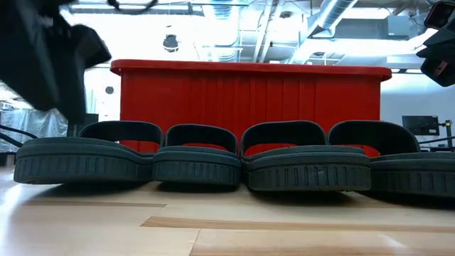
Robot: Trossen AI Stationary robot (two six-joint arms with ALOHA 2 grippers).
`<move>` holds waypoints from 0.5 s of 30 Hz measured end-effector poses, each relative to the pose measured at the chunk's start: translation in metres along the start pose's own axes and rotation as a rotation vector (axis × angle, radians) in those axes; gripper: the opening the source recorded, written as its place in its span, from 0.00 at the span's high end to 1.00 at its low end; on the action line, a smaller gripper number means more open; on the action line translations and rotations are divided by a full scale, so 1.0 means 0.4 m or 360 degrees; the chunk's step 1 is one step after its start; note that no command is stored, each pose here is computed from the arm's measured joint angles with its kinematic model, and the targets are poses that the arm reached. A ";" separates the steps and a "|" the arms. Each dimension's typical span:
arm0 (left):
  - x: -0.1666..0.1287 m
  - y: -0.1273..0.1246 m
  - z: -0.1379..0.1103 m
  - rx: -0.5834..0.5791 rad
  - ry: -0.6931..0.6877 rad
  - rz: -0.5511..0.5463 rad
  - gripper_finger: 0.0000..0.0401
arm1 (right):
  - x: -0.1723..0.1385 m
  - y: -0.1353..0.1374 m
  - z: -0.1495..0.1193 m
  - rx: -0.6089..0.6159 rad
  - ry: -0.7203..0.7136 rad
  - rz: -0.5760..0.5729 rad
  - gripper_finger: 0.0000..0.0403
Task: Pick and place slides into bin
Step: Put the left slide into the bin
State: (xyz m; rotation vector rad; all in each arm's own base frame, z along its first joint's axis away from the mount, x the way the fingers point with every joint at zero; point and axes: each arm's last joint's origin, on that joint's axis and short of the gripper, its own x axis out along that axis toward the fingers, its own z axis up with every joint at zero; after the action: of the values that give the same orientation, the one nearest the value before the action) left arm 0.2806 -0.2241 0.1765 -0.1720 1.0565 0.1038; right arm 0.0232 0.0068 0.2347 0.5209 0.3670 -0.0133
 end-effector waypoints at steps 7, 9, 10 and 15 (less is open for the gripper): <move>0.072 0.002 -0.017 0.0007 0.0155 0.0008 0.57 | 0.000 0.000 0.000 0.0000 0.0000 -0.0001 0.81; 0.082 0.003 -0.021 0.0015 0.0179 0.0026 0.57 | 0.000 0.000 0.000 0.0000 0.0000 -0.0001 0.81; 0.088 0.003 -0.024 0.0022 0.0186 0.0043 0.57 | 0.000 0.000 0.000 0.0000 0.0000 -0.0001 0.81; 0.104 0.007 -0.033 0.0008 0.0167 0.0135 0.57 | 0.000 0.000 0.000 0.0001 0.0000 -0.0001 0.81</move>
State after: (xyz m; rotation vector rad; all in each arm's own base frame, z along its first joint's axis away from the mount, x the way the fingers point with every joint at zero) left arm 0.2892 -0.2237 0.1336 -0.1291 1.1690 0.1702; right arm 0.0232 0.0068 0.2346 0.5214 0.3672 -0.0138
